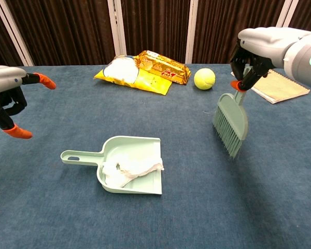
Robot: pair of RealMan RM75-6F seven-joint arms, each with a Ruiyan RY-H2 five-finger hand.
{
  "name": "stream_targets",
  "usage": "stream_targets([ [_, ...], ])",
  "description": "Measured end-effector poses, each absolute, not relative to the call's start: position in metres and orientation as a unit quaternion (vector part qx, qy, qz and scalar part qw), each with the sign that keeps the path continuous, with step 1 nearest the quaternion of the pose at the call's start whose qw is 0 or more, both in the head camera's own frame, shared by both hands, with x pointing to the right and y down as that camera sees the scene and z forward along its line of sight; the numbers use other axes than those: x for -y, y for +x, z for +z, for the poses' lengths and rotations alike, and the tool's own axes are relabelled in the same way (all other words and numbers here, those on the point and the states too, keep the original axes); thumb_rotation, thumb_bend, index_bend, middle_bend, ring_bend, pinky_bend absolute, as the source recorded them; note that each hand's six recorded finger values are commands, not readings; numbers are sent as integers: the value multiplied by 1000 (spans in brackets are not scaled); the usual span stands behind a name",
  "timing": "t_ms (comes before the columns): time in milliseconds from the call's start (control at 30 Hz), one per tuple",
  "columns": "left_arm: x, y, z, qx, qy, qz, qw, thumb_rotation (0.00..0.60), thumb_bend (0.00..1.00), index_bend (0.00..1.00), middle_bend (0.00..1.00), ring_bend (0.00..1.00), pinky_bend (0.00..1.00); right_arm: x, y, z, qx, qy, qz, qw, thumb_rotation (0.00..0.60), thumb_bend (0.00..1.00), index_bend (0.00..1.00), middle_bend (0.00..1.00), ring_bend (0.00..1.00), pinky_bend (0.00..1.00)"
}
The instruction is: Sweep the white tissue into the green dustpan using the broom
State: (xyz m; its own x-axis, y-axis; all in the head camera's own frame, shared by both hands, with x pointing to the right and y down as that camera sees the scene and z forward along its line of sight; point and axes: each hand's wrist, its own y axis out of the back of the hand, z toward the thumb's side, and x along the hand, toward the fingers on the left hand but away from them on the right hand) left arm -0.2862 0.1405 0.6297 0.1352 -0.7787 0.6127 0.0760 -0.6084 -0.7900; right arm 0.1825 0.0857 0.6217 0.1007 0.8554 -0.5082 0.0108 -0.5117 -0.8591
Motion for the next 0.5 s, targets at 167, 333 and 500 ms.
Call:
stream_targets([
  [167,-136,-297,622,-284,-665,-597,348,600,0,133,810,929,1000,-79,188,617,334,-630,593,373,600,409,0,1,0,41],
  [333,-132,-304,613,-304,-667,-586,345,600,0,122,778,909,1000,-70,194,606,342,-603,598,403,600,409,0,0,0,27],
  [500,-129,-312,604,-316,-667,-578,349,600,0,113,717,825,955,-64,203,596,351,-585,600,418,600,410,0,0,0,28],
])
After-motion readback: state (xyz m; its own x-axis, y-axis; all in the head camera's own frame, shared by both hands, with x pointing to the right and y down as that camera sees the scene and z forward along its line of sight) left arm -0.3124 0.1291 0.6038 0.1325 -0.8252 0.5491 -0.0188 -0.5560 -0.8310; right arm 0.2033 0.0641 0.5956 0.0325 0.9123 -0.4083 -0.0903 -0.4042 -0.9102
